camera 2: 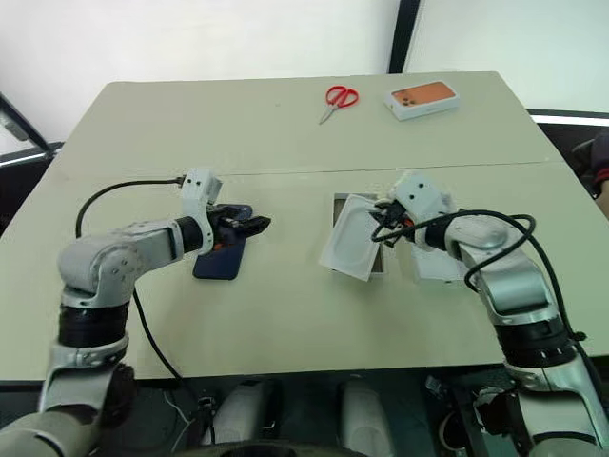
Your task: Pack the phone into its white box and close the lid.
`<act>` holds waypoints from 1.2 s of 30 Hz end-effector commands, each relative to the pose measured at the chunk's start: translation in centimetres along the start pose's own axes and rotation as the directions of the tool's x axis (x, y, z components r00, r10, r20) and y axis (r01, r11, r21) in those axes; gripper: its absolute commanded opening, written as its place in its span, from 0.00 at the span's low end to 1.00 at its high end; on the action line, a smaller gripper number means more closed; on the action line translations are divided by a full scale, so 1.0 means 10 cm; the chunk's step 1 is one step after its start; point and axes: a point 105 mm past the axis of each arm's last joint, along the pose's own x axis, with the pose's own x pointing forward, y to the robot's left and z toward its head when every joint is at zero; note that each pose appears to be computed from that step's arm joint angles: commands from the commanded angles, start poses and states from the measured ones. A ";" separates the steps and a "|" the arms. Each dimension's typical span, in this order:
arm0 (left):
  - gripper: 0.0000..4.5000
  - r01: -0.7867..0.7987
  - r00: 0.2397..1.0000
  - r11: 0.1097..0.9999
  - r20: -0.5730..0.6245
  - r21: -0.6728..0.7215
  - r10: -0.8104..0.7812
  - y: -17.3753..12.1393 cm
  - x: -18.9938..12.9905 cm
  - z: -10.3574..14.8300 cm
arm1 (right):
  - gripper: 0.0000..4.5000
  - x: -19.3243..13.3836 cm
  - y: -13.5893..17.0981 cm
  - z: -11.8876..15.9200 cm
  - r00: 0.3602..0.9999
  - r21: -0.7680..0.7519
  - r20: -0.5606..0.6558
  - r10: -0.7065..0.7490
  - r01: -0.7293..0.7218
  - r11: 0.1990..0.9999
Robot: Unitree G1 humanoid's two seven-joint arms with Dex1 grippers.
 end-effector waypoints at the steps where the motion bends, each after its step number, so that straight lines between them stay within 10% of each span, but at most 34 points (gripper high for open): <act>1: 1.00 0.074 0.985 0.977 0.136 0.202 -0.103 -0.11 -0.14 0.20 | 0.01 0.07 -0.07 0.00 0.997 0.010 -0.042 -0.062 0.062 0.998; 19: 1.00 0.343 0.936 0.883 -0.040 0.320 -0.349 -0.31 -0.48 -0.24 | 0.01 0.34 -0.02 -0.14 0.985 -0.082 -0.156 -0.077 0.065 0.995; 36: 1.00 0.349 0.933 0.886 -0.028 0.304 -0.358 -0.39 -0.46 -0.28 | 0.01 0.55 0.19 0.06 0.990 -0.310 0.003 0.139 -0.131 0.942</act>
